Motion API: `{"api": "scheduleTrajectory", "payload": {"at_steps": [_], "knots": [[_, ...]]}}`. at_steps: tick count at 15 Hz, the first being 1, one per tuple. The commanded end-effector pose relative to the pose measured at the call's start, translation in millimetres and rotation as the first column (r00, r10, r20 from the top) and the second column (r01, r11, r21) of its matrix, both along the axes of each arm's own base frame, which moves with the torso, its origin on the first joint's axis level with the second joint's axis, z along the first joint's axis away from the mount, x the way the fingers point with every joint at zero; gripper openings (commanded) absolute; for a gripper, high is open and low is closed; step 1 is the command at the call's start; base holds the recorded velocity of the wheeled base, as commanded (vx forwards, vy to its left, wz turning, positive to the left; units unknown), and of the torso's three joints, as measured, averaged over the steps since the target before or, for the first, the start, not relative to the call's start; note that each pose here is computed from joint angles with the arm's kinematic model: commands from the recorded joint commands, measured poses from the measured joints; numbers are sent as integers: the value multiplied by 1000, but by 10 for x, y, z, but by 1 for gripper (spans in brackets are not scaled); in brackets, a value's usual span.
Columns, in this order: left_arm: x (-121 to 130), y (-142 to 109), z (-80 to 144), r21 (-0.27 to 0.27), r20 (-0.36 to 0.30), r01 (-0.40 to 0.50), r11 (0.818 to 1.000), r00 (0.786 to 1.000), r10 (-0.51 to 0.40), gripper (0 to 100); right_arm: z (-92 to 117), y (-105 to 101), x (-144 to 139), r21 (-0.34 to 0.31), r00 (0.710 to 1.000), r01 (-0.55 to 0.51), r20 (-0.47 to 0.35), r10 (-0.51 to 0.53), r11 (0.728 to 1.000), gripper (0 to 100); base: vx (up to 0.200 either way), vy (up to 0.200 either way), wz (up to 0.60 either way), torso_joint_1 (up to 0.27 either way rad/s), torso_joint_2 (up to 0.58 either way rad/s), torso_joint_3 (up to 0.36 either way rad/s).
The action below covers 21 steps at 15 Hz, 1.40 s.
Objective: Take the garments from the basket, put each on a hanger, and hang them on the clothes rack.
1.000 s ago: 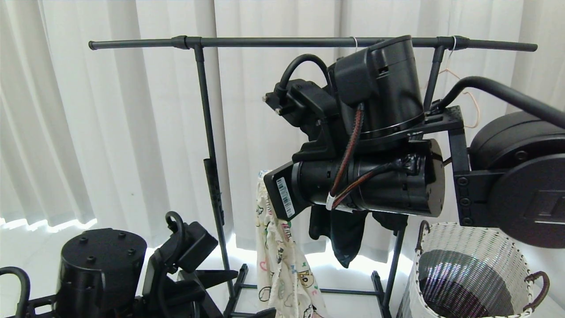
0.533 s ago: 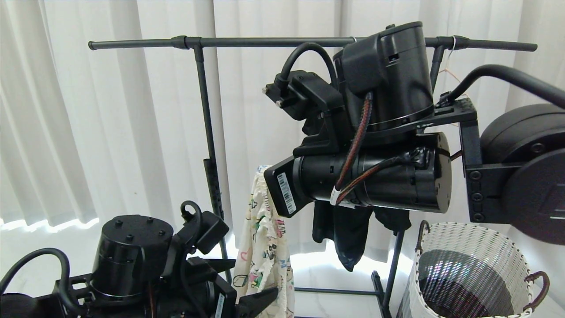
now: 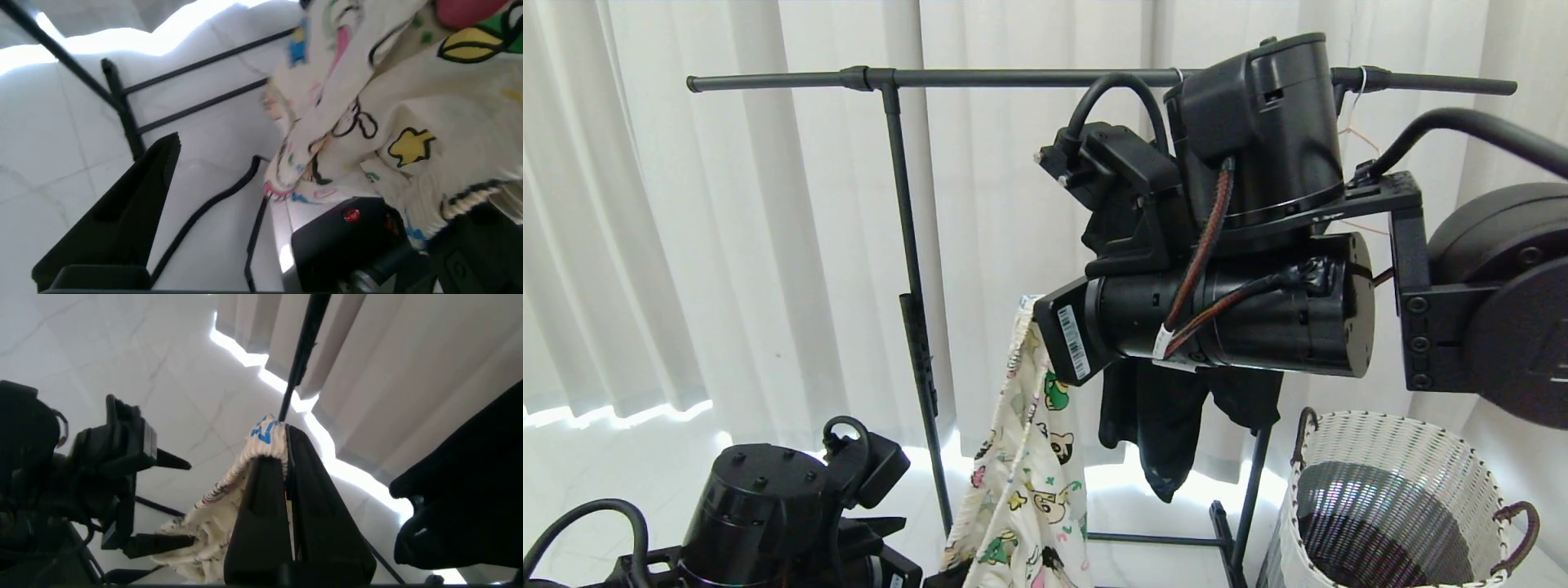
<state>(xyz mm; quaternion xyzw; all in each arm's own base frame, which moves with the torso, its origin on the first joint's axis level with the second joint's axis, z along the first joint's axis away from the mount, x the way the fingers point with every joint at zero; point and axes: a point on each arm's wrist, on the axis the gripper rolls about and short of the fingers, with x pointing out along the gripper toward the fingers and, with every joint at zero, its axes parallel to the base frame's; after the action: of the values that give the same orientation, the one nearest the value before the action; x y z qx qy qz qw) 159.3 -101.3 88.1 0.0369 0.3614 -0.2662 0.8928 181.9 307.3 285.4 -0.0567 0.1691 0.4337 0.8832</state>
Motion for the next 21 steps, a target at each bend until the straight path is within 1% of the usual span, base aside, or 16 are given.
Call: {"api": "scheduleTrajectory", "payload": {"at_steps": [1, 2, 3, 6, 8, 9, 10, 11, 12, 14, 15, 16, 17, 18, 19, 21], "knots": [[-14, 12, 13, 0, 8, -6, 1000, 1000, 6, 100, -13, -39, 55, -6, 1000, 19, 1, -19, 1000, 0, 0, 0, 0, 0, 0, 0], [-34, 26, 35, -3, 21, -9, 1000, 1000, 9, 100, -50, -74, 92, -22, 999, 32, 0, -32, 999, 0, 0, 0, 0, 0, 0, 0], [-52, 37, 39, -5, 23, -9, 1000, 1000, 9, 0, -55, -88, 89, -25, 999, 34, -1, -34, 999, 0, 0, 0, 0, 0, 0, 0], [-160, 102, 21, -2, 21, -8, 1000, 1000, 8, 0, -117, -131, 66, -48, 999, 47, -10, -47, 998, 0, 0, 0, 0, 0, 0, 0], [-242, 154, 29, -2, 36, -8, 1000, 999, 8, 0, -167, -191, 56, -73, 996, 83, -9, -84, 994, 0, 0, 0, 0, 0, 0, 0], [-264, 168, 73, -7, 67, 3, 1000, 998, -3, 0, -179, -259, 57, -82, 995, 99, -11, -100, 992, 0, 0, 0, 0, 0, 0, 0], [-282, 179, 139, 0, 120, 28, 1000, 992, -28, 0, -214, -407, 38, -99, 993, 118, -21, -120, 988, 0, 0, 0, 0, 0, 0, 0], [-289, 184, 167, 4, 142, 39, 999, 989, -39, 0, -224, -465, 29, -105, 991, 126, -23, -129, 986, 0, 0, 0, 0, 0, 0, 0], [-269, 171, 289, 3, 215, 66, 998, 974, -65, 0, -233, -648, -13, -114, 988, 151, -26, -155, 982, 0, 0, 0, 0, 0, 0, 0], [-118, 76, 576, -50, 310, 64, 997, 950, -46, 0, -240, -901, -96, -124, 980, 194, -20, -198, 973, 0, 0, 0, 0, 0, 0, 0], [-1, 6, 783, -69, 342, 65, 996, 939, -38, 0, -228, -1022, -132, -126, 977, 210, -20, -214, 970, 0, 0, 0, 0, 0, 0, 0], [58, -30, 933, -68, 344, 66, 996, 938, -38, 0, -200, -1085, -157, -123, 975, 217, -18, -221, 968, 0, 0, 0, 0, 0, 0, 0], [139, -99, 1361, -73, 315, 88, 993, 947, -61, 0, -121, -1225, -207, -121, 970, 238, -14, -241, 964, 0, 0, 0, 0, 0, 0, 0], [156, -118, 1560, -99, 293, 108, 989, 953, -74, 0, -73, -1269, -215, -106, 968, 247, -6, -249, 963, 0, 0, 0, 0, 0, 0, 0], [163, -141, 1891, -149, 256, 148, 978, 961, -106, 0, 50, -1326, -226, -76, 966, 257, 26, -256, 963, 0, 0, 0, 0, 0, 0, 0], [128, -131, 2296, -166, 231, 185, 969, 962, -144, 0, 286, -1366, -203, -21, 961, 266, 88, -263, 964, 0, 0, 0, 0, 0, 0, 0]]}}
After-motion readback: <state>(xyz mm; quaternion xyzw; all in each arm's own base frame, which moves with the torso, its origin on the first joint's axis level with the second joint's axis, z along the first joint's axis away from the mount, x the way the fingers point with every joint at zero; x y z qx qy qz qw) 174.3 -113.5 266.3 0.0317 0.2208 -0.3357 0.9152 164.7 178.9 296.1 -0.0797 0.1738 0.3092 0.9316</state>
